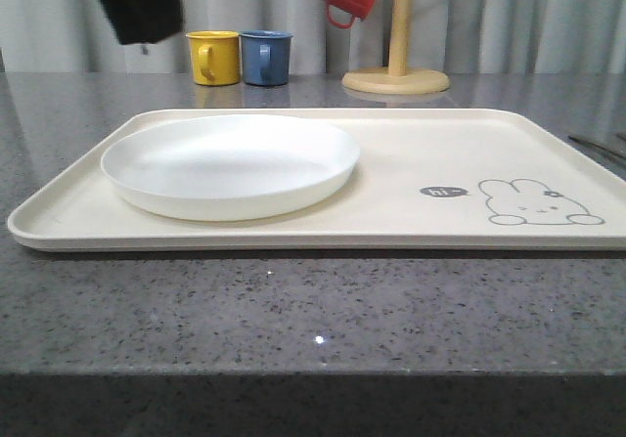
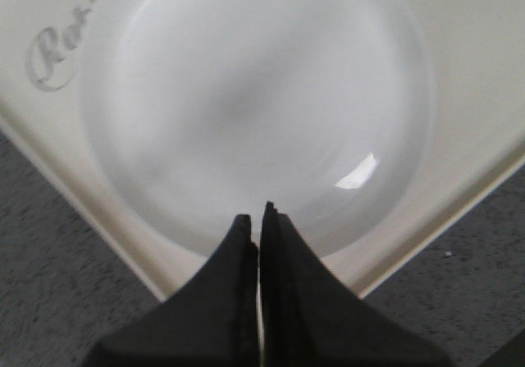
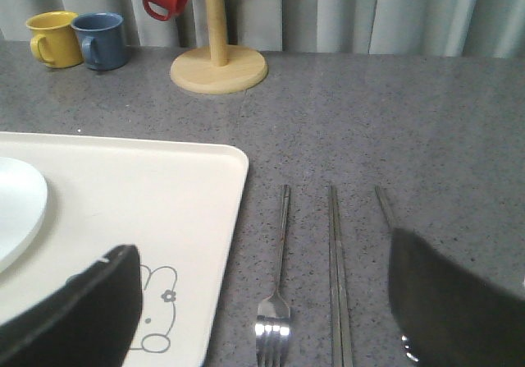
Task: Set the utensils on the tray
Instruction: 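Lower the white plate onto the tray and release with left gripper, then reach the right gripper down to the steel fork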
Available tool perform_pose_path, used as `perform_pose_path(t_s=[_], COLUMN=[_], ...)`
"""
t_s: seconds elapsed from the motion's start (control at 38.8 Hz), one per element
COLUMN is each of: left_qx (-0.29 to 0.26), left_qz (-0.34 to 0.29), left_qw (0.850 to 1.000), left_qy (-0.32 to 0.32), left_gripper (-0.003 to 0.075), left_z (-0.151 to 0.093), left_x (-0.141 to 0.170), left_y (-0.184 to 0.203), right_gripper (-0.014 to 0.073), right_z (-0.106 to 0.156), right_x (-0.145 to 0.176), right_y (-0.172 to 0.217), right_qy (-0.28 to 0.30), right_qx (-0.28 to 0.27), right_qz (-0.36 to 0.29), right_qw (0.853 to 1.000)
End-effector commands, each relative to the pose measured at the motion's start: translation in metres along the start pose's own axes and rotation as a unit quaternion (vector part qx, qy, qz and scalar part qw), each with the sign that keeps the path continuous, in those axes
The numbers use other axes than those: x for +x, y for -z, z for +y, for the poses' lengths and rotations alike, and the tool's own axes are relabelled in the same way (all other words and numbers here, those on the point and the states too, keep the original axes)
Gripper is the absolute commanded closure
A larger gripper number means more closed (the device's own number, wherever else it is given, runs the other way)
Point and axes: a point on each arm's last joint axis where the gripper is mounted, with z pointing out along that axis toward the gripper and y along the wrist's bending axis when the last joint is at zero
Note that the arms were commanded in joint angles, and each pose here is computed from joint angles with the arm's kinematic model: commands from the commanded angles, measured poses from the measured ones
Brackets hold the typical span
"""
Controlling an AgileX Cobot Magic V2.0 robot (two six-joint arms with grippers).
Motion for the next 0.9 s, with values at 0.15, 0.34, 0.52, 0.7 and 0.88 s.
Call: perform_pose_path(t_s=[0.15, 0.34, 0.52, 0.7, 0.88], left_qx=[-0.052, -0.1, -0.126, -0.138, -0.144], left_qz=[-0.181, -0.295, -0.42, -0.494, -0.527], left_qw=[0.976, 0.939, 0.888, 0.849, 0.829], left_qy=[0.112, 0.147, 0.136, 0.125, 0.12], left_gripper=[0.0738, 0.0738, 0.0738, 0.0738, 0.0738], left_z=[0.046, 0.048, 0.026, 0.005, -0.005], left_x=[0.064, 0.122, 0.185, 0.24, 0.269], left_y=[0.059, 0.081, 0.09, 0.082, 0.074], right_gripper=[-0.0037, -0.0037, -0.0037, -0.0037, -0.0037], right_z=[0.0, 0.0, 0.0, 0.0, 0.0], right_x=[-0.017, -0.017, -0.017, -0.017, -0.017], right_y=[0.003, 0.003, 0.003, 0.003, 0.003], right_qy=[0.003, 0.003, 0.003, 0.003, 0.003], right_qx=[0.005, 0.005, 0.005, 0.005, 0.005], right_qz=[-0.049, -0.049, -0.049, -0.049, -0.049], right_qw=[0.999, 0.999, 0.999, 0.999, 0.999])
